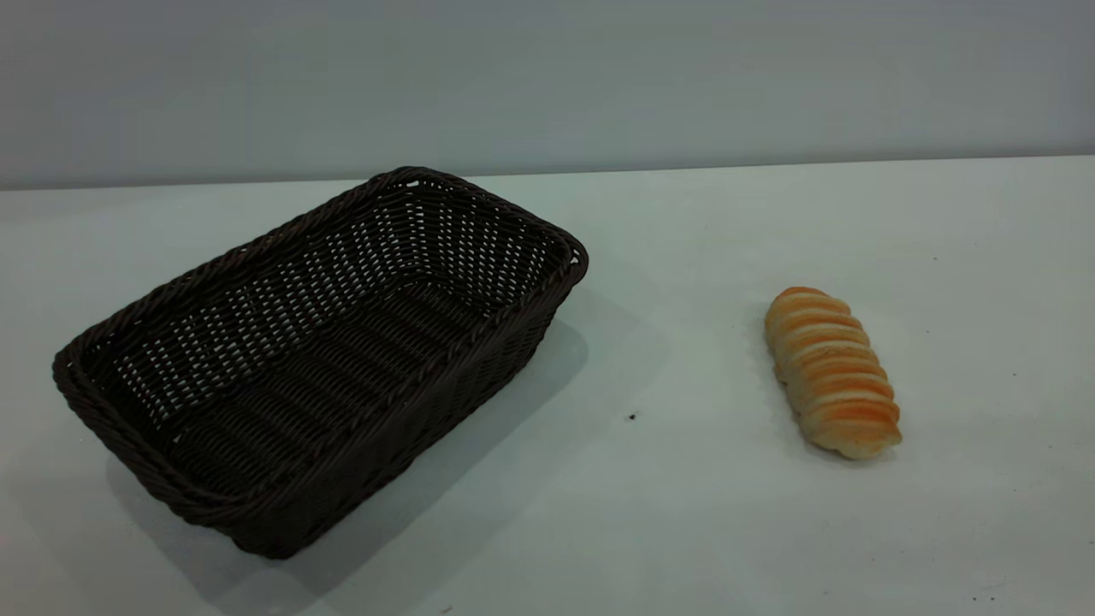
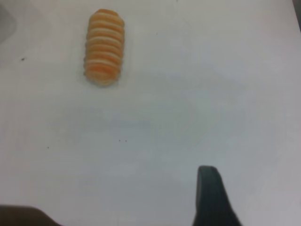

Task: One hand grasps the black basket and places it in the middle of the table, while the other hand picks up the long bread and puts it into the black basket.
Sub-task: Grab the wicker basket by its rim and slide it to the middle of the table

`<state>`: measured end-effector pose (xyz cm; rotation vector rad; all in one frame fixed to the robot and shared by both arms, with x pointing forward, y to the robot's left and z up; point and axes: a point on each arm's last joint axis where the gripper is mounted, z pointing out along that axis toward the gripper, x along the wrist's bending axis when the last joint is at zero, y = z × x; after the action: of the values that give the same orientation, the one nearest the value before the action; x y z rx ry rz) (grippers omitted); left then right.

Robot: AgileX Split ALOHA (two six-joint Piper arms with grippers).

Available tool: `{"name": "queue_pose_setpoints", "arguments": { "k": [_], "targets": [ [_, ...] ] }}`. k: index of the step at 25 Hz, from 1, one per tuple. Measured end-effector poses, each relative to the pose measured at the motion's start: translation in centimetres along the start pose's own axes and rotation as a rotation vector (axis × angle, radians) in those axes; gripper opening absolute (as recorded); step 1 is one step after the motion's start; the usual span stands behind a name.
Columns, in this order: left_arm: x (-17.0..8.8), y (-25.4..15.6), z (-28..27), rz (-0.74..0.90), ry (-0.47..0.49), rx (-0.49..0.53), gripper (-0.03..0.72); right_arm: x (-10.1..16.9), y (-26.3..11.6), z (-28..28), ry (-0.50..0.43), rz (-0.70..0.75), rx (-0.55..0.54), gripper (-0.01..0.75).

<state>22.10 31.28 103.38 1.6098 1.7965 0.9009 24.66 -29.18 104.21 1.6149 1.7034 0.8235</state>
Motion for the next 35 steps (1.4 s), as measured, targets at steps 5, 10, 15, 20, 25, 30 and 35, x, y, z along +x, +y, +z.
{"name": "queue_pose_setpoints", "arguments": {
  "k": [5,10,15,20,25,30,35],
  "targets": [
    [0.0,0.0,0.0,0.000,0.000,0.000,0.585,0.0,0.0,0.0,0.000,0.000,0.000,0.427],
    [0.0,0.0,0.0,0.000,0.000,0.000,0.585,0.0,0.0,0.0,0.000,0.012,0.000,0.427],
    [0.2,0.1,-0.1,-0.057,0.020,-0.007,0.585,0.4,0.1,0.0,0.047,0.068,-0.010,0.427],
    [0.0,1.2,-0.7,-0.131,-0.016,-0.120,0.585,1.0,0.5,-0.1,0.110,0.096,-0.047,0.427],
    [-0.7,2.7,0.1,-0.172,-0.070,-0.112,0.585,0.9,1.9,-0.4,0.120,0.075,-0.208,0.427],
    [-1.3,5.0,2.5,-0.230,-0.073,0.002,0.585,0.5,3.8,0.8,0.100,0.093,-0.274,0.427],
    [-2.0,7.6,6.1,-0.385,-0.066,0.071,0.585,-0.1,4.6,5.0,0.082,0.159,-0.151,0.427]
  ]
}}
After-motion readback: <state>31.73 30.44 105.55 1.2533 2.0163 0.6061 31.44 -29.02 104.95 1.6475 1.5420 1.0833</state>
